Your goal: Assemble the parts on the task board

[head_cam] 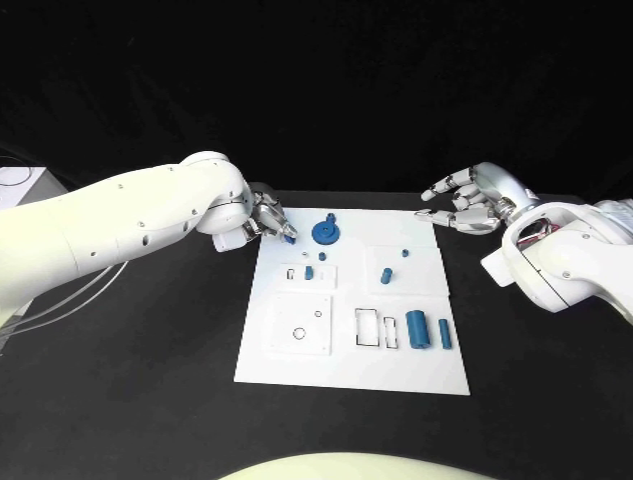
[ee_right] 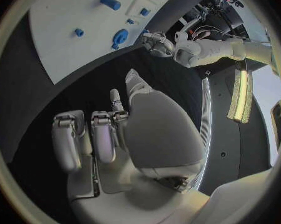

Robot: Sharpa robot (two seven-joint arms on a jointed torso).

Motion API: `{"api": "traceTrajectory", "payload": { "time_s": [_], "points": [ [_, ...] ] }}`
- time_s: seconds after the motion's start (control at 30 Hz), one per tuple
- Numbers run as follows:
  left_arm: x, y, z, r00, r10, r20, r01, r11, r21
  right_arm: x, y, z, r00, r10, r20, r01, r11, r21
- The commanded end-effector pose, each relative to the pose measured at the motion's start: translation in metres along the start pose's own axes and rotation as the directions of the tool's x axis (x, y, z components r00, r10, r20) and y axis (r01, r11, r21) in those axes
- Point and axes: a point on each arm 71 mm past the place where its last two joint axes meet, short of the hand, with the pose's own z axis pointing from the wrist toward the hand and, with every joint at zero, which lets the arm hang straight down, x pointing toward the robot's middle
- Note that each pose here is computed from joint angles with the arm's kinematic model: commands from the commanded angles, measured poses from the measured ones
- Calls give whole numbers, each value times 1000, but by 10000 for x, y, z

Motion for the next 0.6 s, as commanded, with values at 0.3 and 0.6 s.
{"api": "traceTrajectory", "payload": {
  "time_s": [0.3, 0.6],
  "points": [
    [119, -44, -187, 990, 73, 123, -78, 996, 36, 1, -6, -3, 1000, -6, -13, 6, 1000, -9],
    [330, -20, -217, 971, 166, 170, -174, 984, 33, 0, -11, 5, 1000, -7, -11, 7, 1000, -11]
  ]
}}
